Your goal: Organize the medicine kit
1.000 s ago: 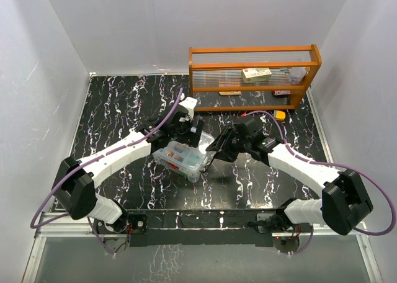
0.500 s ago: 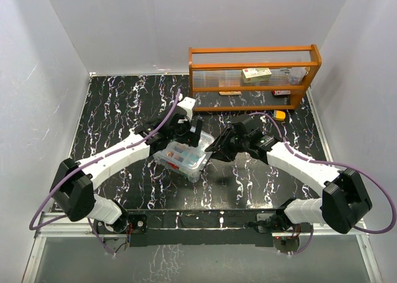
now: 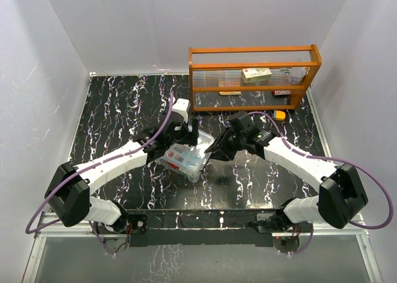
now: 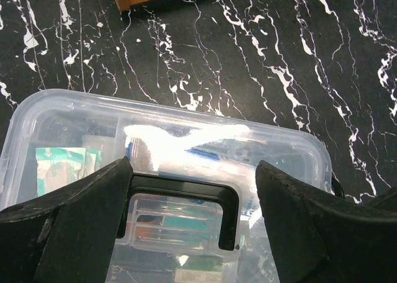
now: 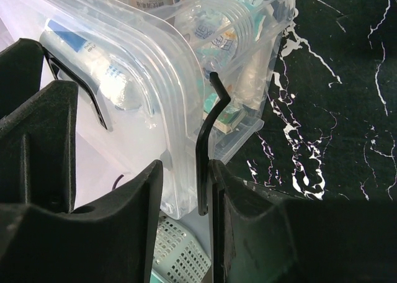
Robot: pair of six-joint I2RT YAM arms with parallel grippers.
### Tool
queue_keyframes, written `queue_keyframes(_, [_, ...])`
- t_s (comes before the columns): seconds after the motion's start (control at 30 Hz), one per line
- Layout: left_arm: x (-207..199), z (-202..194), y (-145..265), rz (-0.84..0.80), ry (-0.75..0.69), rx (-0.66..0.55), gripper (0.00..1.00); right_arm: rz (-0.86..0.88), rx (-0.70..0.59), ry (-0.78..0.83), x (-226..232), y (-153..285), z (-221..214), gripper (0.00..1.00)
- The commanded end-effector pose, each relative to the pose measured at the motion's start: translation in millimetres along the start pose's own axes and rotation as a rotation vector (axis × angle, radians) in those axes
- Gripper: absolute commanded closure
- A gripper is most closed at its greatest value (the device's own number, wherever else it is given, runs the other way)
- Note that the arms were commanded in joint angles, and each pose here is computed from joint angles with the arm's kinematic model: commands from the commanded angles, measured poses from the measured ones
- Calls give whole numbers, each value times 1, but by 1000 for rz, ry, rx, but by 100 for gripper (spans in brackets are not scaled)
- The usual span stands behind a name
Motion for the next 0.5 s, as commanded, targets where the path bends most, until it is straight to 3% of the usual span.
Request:
queue_keyframes(0.0, [37, -170, 21, 154, -24, 585, 20, -24, 69, 4, 5, 4, -12, 73])
queue_keyframes(0.2, [34, -173, 21, 167, -44, 521, 20, -47, 82, 11, 6, 3, -12, 69])
queue_keyframes(0.47, [34, -173, 24, 180, -52, 468, 22, -62, 100, 6, 9, 1, -13, 79])
Point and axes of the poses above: each gripper's point midway between its finger pads, its own y axis back along the fingers, its own x axis along the line the jaws close on, z = x × y, the point moved 2 cm from there along y, back along the fingers, and after that the axes turned 2 degrees about -y, right-handed, at the moved point
